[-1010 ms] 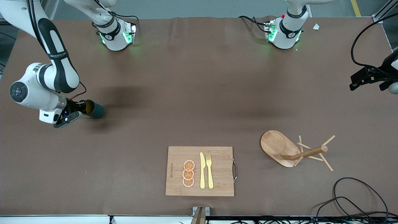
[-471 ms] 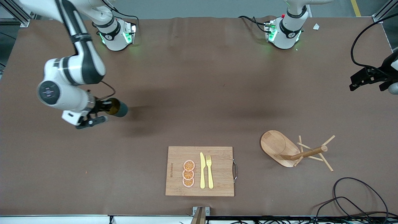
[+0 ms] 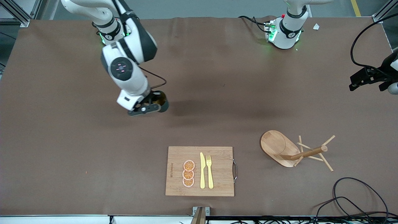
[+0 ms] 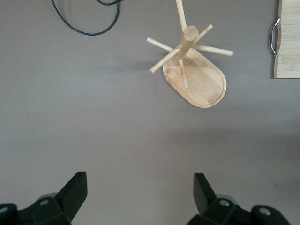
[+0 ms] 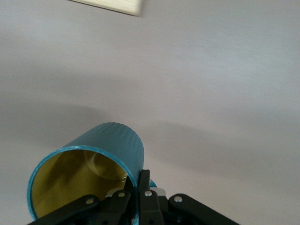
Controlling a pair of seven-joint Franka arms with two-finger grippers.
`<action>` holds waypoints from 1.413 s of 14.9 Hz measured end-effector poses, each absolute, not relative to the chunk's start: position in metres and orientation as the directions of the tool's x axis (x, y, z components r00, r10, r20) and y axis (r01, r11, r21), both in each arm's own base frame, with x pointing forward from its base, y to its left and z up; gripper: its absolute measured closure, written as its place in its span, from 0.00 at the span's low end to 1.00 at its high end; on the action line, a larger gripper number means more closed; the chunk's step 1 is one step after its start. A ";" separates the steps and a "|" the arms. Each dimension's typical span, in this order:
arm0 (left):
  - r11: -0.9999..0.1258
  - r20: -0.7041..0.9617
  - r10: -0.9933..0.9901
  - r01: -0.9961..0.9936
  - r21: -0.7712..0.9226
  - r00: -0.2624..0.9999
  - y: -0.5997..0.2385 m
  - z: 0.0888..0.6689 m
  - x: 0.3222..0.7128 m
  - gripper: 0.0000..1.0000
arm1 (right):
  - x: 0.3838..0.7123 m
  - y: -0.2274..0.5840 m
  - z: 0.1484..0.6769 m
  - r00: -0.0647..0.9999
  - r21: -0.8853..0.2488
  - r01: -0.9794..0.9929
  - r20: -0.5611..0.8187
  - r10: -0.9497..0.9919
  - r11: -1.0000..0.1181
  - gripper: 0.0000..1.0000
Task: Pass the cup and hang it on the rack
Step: 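Lift the teal mug with the right gripper toward the table center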
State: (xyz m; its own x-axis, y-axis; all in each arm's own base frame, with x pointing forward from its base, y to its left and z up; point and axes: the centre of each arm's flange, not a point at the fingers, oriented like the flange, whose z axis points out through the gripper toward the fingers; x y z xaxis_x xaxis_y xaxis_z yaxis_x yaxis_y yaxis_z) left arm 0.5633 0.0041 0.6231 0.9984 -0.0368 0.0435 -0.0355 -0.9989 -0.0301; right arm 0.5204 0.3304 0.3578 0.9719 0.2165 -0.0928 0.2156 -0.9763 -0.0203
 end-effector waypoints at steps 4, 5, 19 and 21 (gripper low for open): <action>-0.999 0.043 -0.036 -0.035 -0.030 0.998 0.004 0.623 0.563 0.00 | 0.517 0.402 0.317 0.983 -0.028 0.171 -0.069 0.173 -0.985 0.96; -0.999 0.043 -0.036 -0.035 -0.030 0.998 0.004 0.623 0.563 0.00 | 0.517 0.418 0.306 0.985 -0.030 0.158 -0.069 0.160 -0.987 0.96; -0.999 0.039 -0.040 -0.039 -0.030 0.998 0.002 0.621 0.564 0.00 | 0.485 0.517 0.249 0.975 -0.026 0.218 -0.039 0.219 -0.976 0.96; -0.999 0.039 -0.040 -0.039 -0.030 0.998 0.002 0.621 0.565 0.00 | 0.490 0.521 0.258 0.976 -0.037 0.218 -0.023 0.218 -0.975 0.94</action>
State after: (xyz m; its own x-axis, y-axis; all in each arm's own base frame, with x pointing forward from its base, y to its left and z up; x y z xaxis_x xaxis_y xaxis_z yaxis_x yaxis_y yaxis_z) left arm 0.5646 0.0023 0.6206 0.9984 -0.0400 0.0390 -0.0388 -0.9988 -0.0300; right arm 0.4897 0.5207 0.2583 0.9756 0.2185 -0.0231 0.2175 -0.9753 -0.0371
